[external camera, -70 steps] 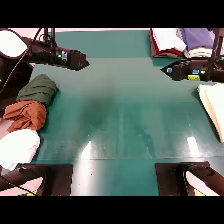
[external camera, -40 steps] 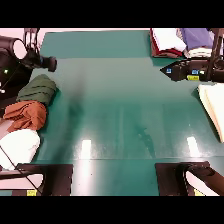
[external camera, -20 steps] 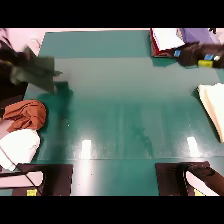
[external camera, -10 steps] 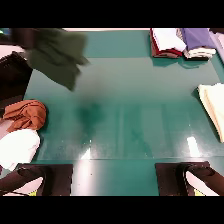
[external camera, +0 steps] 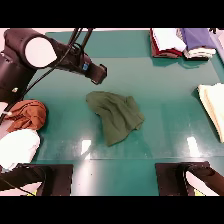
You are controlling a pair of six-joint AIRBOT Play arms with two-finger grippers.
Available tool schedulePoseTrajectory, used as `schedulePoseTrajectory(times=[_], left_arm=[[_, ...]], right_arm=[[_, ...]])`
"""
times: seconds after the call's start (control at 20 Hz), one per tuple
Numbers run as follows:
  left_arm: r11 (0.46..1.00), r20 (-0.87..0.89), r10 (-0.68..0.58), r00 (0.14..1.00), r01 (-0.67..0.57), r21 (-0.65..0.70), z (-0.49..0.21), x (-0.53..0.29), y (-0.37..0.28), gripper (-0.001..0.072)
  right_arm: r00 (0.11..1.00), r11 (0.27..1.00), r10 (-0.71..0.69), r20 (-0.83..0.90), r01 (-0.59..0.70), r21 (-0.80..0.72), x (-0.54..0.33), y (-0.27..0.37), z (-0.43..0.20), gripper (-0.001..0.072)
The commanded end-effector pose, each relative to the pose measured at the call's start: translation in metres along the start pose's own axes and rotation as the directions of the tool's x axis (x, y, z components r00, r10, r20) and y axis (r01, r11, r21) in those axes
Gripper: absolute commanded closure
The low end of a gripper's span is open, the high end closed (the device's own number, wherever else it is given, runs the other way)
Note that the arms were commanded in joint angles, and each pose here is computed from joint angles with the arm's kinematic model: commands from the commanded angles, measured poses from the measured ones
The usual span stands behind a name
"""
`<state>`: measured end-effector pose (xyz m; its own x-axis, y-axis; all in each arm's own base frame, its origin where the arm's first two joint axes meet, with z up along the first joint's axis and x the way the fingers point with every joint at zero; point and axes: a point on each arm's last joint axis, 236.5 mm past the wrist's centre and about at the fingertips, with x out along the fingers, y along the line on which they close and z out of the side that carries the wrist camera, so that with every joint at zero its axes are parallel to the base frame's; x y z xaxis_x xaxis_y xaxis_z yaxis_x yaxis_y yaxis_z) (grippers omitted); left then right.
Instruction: Fold the shirts.
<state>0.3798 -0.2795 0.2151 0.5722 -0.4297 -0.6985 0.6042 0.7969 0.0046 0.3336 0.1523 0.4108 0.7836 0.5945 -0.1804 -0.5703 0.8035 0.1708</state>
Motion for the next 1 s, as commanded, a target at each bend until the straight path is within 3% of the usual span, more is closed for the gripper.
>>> schedulePoseTrajectory(times=[0.0,0.25,0.45,0.85,0.9,0.95], left_arm=[[0.983,-0.042,0.082,0.996,-0.088,-0.16,-0.012,0.029,0.059,0.0106],[0.889,-0.277,-0.077,0.958,-0.06,-0.454,-0.108,0.117,0.107,0.0106],[0.84,-0.444,-0.165,0.881,-0.111,-0.531,-0.192,0.167,0.11,0.0106],[0.809,-0.345,-0.213,0.914,-0.033,-0.587,-0.186,0.195,0.098,0.011],[0.809,-0.346,-0.215,0.913,-0.033,-0.587,-0.187,0.195,0.098,0.0283],[0.809,-0.345,-0.214,0.914,-0.032,-0.586,-0.186,0.195,0.098,0.0535]], right_arm=[[1.0,1.0,0.01,-0.027,-0.01,0.0,0.0,0.002,-0.006,0.0691],[0.998,1.0,0.018,-0.055,-0.018,0.0,-0.001,0.004,-0.013,0.0691],[0.996,1.0,0.026,-0.08,-0.026,0.001,-0.001,0.006,-0.019,0.0691],[0.986,0.996,0.038,-0.161,-0.024,0.091,0.007,0.002,-0.04,0.0691],[0.975,0.994,0.052,-0.215,-0.031,0.102,0.011,0.002,-0.053,0.0691],[0.96,0.992,0.068,-0.271,-0.037,0.117,0.016,0.0,-0.068,0.0691]])
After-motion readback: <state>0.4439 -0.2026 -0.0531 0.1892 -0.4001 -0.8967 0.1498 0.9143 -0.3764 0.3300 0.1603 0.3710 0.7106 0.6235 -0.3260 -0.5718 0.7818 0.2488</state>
